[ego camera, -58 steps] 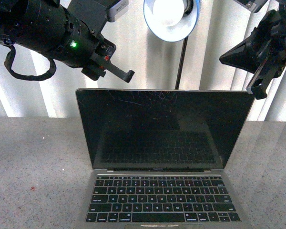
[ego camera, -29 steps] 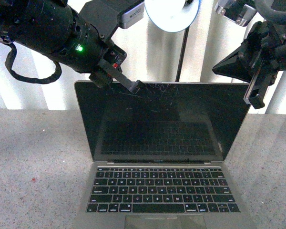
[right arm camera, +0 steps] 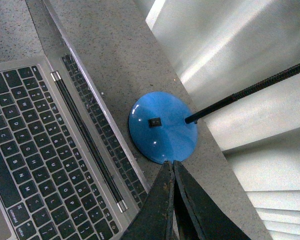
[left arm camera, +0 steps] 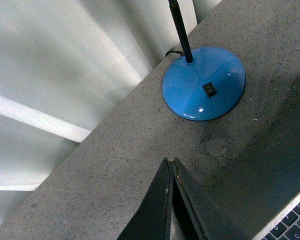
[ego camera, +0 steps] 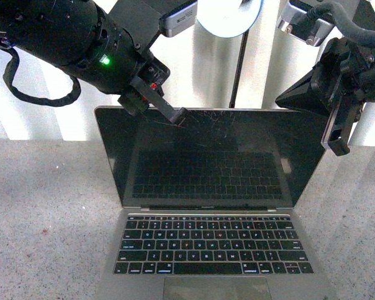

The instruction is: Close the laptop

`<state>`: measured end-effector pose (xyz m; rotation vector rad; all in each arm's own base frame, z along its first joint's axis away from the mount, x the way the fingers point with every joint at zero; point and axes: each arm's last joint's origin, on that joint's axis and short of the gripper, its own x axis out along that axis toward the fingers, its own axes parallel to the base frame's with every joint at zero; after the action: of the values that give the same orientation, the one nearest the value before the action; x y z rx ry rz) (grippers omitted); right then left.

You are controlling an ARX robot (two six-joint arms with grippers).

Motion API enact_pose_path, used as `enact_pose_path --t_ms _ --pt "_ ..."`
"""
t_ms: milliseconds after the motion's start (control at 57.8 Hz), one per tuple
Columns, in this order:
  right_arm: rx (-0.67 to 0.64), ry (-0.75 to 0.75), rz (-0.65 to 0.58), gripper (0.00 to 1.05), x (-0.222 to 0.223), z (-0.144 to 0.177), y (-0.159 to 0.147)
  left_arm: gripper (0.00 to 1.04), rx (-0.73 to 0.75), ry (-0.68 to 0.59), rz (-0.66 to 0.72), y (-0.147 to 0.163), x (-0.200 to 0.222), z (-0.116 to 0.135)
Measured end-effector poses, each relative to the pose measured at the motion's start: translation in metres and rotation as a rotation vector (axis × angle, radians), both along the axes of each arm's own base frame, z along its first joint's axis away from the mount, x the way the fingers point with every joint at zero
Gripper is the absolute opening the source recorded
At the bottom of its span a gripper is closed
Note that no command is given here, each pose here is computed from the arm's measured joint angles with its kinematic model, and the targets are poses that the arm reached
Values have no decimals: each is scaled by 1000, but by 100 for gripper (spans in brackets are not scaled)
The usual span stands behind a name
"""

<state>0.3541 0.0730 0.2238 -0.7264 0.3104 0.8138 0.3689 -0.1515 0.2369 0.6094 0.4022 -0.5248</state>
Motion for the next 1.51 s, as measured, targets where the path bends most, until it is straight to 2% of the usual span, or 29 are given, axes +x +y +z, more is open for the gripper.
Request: enact_pose_path --t_ms 970,1506 --pt "-90 79 89 3 -25 -19 10 4 15 127 -87 7 -37 -31" --pt "-112 136 127 3 -38 -38 17 4 15 144 -92 8 -42 -42"
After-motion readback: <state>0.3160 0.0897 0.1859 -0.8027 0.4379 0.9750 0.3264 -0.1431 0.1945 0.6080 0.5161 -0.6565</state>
